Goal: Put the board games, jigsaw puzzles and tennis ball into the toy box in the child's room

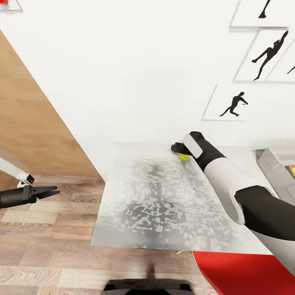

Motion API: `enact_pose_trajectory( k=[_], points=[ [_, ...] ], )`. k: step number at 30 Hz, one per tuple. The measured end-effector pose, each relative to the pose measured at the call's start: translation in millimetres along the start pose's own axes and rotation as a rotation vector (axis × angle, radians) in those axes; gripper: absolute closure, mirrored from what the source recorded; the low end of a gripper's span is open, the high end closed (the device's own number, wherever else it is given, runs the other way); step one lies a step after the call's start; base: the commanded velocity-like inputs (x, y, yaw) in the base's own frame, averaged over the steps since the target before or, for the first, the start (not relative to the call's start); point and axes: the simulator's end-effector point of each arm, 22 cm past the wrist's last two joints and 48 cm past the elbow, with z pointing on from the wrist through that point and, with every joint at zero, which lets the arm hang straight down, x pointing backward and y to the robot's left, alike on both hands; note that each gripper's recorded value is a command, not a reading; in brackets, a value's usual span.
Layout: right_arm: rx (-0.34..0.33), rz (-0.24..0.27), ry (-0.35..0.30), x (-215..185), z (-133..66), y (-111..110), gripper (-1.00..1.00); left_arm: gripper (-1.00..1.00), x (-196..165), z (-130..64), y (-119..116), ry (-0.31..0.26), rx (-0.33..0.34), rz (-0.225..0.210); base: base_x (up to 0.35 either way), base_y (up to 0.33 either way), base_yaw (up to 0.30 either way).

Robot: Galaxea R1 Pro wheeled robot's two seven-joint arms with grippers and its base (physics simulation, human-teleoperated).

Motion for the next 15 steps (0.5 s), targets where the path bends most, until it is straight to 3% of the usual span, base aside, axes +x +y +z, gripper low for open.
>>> enact_pose_trajectory(
  k=[15],
  points=[
    [0.024, -0.001, -0.007, -11, 6.1, -4, -1.0, -1.0, 5, 4.6, 12, 0.012, -0.007, -0.021, 0.0, 0.0, 0.0]
  ],
)
